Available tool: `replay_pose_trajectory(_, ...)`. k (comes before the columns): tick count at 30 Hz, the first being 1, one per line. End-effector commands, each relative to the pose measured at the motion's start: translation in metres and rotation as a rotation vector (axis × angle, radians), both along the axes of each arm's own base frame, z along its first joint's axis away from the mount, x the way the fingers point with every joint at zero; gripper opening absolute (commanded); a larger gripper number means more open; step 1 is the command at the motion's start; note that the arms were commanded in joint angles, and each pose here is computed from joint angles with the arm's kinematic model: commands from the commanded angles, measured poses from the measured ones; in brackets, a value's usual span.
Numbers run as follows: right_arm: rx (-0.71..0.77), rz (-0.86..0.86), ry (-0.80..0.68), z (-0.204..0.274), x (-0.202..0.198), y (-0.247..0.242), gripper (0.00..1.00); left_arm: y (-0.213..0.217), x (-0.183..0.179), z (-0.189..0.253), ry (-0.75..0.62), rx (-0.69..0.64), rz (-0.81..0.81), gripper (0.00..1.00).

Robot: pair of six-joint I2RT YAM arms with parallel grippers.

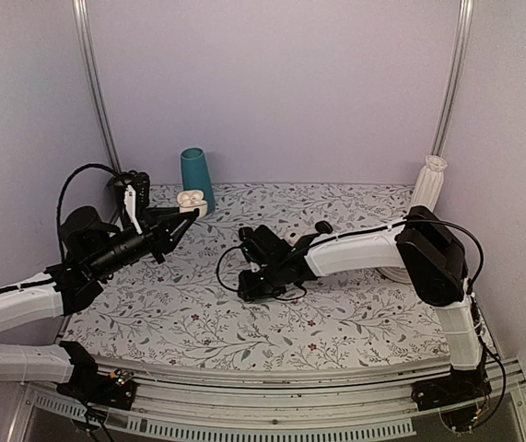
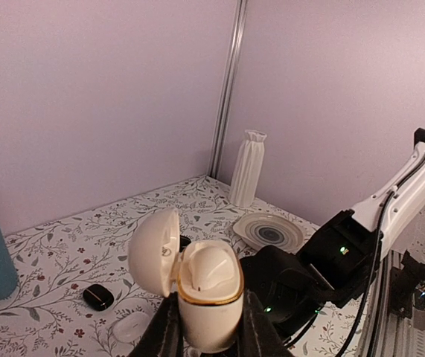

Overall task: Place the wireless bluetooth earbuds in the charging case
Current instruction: Adjust the right earbud at the center of the board.

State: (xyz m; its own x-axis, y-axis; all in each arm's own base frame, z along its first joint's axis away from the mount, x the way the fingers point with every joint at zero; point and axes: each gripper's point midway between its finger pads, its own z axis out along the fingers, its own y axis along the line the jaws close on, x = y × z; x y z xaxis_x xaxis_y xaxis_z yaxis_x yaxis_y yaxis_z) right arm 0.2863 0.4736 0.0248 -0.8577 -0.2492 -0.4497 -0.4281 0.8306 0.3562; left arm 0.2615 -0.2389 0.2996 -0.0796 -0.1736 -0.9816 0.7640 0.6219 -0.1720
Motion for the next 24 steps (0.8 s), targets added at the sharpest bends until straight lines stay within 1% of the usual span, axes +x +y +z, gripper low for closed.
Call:
replay_pose_trajectory(1,-0.005,0.006,0.014,-0.01,-0.006,0.006,0.44,0.006,-0.001,0.011,-0.026,-0.018,0.007,0.0)
replay_pose_trajectory(9,-0.003,0.024,0.025,-0.007,-0.019,0.01,0.44,0.006,-0.001,0.012,-0.031,-0.018,0.005,0.0)
replay_pose_trajectory(16,0.024,0.061,0.041,-0.007,-0.031,0.024,0.44,0.006,0.0,0.012,-0.031,-0.016,0.002,0.0)
replay_pose_trajectory(21,0.057,0.074,0.032,0.007,-0.034,0.033,0.44,0.006,0.0,0.011,-0.031,-0.012,0.005,0.0)
replay_pose_trajectory(24,0.056,0.075,-0.003,0.019,-0.029,0.033,0.44,0.007,0.001,0.011,-0.027,-0.013,0.007,0.0)
